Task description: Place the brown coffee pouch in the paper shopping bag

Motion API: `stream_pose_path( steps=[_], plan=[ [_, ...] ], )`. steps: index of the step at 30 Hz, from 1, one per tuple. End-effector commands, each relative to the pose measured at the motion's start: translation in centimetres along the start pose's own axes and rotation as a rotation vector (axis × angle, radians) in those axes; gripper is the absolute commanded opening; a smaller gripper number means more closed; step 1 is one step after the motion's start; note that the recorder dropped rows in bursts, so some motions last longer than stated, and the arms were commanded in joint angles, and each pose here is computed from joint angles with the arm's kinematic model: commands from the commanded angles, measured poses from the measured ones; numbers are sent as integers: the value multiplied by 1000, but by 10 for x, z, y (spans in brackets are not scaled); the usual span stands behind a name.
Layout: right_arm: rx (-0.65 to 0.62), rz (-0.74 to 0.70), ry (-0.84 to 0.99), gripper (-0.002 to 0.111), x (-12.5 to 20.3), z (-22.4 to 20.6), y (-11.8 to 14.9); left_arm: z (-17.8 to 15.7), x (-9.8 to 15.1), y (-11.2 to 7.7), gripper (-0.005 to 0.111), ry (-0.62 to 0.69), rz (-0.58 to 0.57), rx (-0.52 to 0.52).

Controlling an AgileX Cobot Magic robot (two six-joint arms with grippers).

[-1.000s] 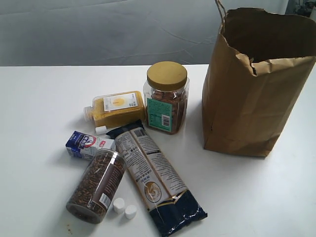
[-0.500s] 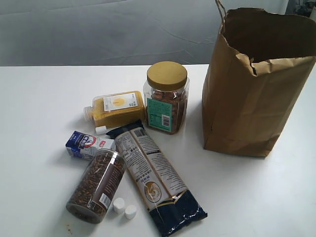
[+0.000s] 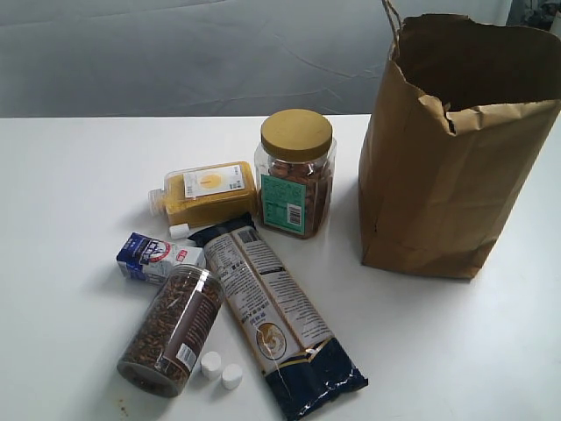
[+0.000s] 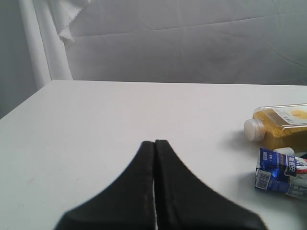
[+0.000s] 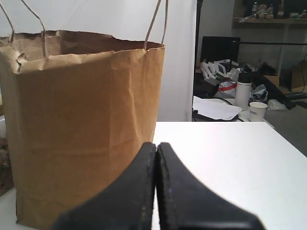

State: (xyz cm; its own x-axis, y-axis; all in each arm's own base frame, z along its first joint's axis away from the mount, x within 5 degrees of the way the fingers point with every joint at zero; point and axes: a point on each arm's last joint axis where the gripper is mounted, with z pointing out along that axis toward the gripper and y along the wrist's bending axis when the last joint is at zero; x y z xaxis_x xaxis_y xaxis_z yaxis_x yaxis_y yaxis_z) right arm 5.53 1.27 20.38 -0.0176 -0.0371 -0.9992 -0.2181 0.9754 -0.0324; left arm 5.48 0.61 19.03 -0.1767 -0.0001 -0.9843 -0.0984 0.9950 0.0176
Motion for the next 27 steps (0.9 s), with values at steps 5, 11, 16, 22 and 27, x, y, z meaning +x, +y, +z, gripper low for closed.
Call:
stream_pose_path(
  steps=[5, 11, 16, 22, 27],
  plan=[
    [6, 23, -17, 0, -1, 0, -1, 0, 1, 0, 0, 0, 0, -4],
    [6, 25, -19, 0, -1, 0, -1, 0, 1, 0, 0, 0, 0, -4],
    [6, 25, -19, 0, -1, 0, -1, 0, 1, 0, 0, 0, 0, -4],
    [6, 25, -19, 0, -1, 0, -1, 0, 1, 0, 0, 0, 0, -4],
    [6, 25, -19, 0, -1, 0, -1, 0, 1, 0, 0, 0, 0, -4]
  ],
)
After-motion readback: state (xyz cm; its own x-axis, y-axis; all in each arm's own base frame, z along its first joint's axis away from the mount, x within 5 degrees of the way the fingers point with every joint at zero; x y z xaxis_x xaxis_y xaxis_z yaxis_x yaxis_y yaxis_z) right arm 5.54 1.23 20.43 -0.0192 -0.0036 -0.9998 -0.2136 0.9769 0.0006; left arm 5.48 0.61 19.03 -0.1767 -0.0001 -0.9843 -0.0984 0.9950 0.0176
